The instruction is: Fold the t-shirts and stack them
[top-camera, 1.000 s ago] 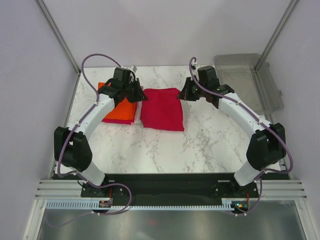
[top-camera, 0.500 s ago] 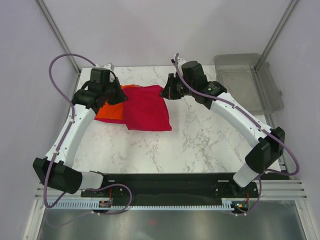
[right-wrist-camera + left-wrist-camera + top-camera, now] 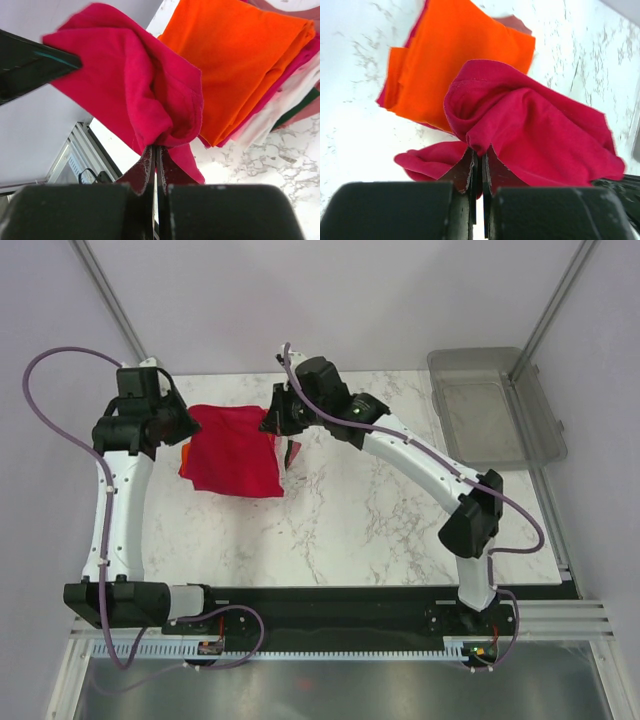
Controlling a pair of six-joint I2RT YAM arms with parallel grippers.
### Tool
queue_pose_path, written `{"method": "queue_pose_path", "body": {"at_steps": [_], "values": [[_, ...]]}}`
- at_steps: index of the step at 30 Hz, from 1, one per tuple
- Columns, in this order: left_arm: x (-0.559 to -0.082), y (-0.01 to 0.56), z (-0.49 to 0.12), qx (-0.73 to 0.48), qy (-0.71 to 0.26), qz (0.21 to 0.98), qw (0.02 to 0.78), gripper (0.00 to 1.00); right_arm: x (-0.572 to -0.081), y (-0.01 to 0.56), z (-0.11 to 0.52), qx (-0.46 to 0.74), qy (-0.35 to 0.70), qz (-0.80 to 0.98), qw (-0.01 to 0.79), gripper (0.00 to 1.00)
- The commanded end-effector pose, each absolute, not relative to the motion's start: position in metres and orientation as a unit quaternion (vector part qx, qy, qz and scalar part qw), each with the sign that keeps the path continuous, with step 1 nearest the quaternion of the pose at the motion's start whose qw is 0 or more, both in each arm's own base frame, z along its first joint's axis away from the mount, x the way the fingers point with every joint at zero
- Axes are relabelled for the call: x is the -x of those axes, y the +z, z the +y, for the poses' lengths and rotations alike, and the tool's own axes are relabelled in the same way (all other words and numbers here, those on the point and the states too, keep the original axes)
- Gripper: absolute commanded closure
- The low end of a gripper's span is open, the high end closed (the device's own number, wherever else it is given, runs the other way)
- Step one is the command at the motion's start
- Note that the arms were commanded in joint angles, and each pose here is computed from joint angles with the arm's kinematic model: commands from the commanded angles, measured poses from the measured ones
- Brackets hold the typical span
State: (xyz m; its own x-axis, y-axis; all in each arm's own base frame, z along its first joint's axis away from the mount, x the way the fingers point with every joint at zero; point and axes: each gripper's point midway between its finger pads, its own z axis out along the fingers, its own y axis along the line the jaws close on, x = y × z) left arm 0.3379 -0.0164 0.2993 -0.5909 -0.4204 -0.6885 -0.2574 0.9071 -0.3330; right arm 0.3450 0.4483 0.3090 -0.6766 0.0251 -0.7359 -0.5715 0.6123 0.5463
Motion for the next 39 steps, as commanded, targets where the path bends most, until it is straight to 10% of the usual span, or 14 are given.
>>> {"method": "queue_pose_path", "body": {"at_steps": [1,29,31,33,35,39], "values": [[-0.332,0.335,-0.001,0.177,-0.089,0.872,0.447,0.98,-0.349,0.34,0.463,0.156,0.432,0.8,0.385,1.0],[-0.526,0.218,0.043,0.26,-0.093,0.897,0.347,0.98,-0.522,0.228,0.485,0.012,0.445,0.789,0.423,0.98],[-0.545,0.219,0.044,0.259,-0.1,0.892,0.357,0.95,-0.543,0.212,0.477,-0.016,0.455,0.784,0.422,0.77],[-0.55,0.218,0.047,0.265,-0.095,0.89,0.36,0.47,-0.554,0.211,0.474,-0.022,0.475,0.771,0.424,0.15],[-0.547,0.209,0.048,0.269,-0.09,0.893,0.349,0.22,-0.552,0.215,0.473,-0.005,0.481,0.772,0.416,0.02],[-0.535,0.224,0.052,0.269,-0.075,0.89,0.361,0.19,-0.539,0.234,0.453,0.018,0.451,0.774,0.444,0.02]]}}
